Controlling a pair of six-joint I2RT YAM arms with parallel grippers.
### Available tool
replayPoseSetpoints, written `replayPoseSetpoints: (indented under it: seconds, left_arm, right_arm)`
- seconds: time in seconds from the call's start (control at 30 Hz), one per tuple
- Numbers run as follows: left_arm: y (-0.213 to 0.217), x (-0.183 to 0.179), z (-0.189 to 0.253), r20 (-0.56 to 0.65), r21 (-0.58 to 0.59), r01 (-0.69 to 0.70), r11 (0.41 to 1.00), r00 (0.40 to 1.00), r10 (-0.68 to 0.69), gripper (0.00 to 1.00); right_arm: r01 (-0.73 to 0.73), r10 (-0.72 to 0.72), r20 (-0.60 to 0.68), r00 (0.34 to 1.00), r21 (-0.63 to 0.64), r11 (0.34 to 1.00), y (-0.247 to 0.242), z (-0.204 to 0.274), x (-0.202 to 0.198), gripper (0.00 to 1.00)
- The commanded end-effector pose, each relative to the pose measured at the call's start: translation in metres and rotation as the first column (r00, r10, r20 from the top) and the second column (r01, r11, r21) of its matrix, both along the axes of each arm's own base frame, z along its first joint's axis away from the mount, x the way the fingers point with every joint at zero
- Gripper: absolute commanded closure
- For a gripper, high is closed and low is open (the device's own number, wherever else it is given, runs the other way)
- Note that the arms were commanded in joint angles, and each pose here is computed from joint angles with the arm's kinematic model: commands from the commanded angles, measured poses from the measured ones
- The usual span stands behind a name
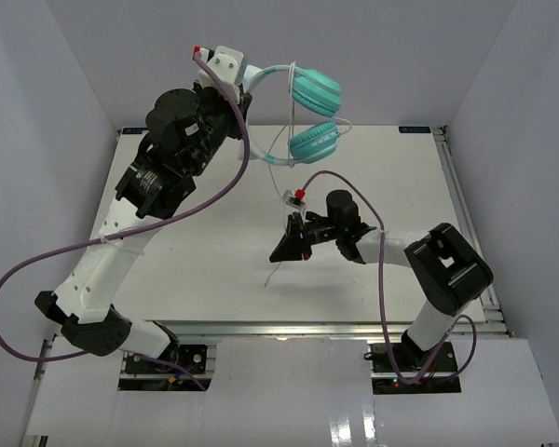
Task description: Wrap the headphones
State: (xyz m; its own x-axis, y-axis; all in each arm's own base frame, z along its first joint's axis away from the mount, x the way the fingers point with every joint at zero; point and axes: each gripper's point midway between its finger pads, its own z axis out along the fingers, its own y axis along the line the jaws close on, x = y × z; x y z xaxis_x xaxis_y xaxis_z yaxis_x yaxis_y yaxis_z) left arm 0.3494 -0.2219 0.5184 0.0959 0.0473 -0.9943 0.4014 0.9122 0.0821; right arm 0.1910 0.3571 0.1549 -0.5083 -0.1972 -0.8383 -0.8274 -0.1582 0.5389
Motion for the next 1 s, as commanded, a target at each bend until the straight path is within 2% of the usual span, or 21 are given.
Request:
replayPoseSetpoints:
  seconds: [0.0,0.23,0.53,0.67,0.77,0.87,0.97]
  left_arm:
    - [0.037,-0.003,0.046,0.112,-0.131,-0.119,0.984,0.985,0.134,1.0]
    - [0.073,0.026,0.028,0.07,-0.135,-0.228,0.964,0.969,0.239,1.0]
    - [0.116,0.074,-0.037,-0.045,-0.125,-0.334,0.934,0.943,0.331,1.0]
    - [0.124,0.096,-0.059,-0.09,-0.121,-0.36,0.925,0.932,0.351,1.0]
    - [0.126,0.112,-0.08,-0.124,-0.08,-0.379,0.922,0.921,0.368,1.0]
    - [0.127,0.126,-0.114,-0.172,-0.018,-0.401,0.916,0.903,0.393,1.0]
    - [0.129,0.135,-0.154,-0.223,0.034,-0.414,0.909,0.884,0.411,1.0]
  right_arm:
    - [0.011,-0.005,0.072,0.997,-0.079,0.997,-0.014,-0.015,-0.011,0.92]
    - [0.054,-0.024,0.144,0.989,-0.206,0.977,-0.043,-0.041,-0.026,0.92]
    - [0.106,0.002,0.331,0.944,-0.31,0.945,-0.074,-0.043,-0.04,0.92]
    - [0.119,0.067,0.464,0.884,-0.361,0.925,-0.076,-0.04,-0.045,0.92]
    - [0.159,0.108,0.591,0.799,-0.381,0.911,-0.077,-0.028,-0.042,0.92]
    - [0.262,0.122,0.757,0.642,-0.367,0.893,-0.082,0.001,-0.021,0.92]
    - [0.388,0.157,0.888,0.431,-0.34,0.857,-0.091,0.038,0.012,0.92]
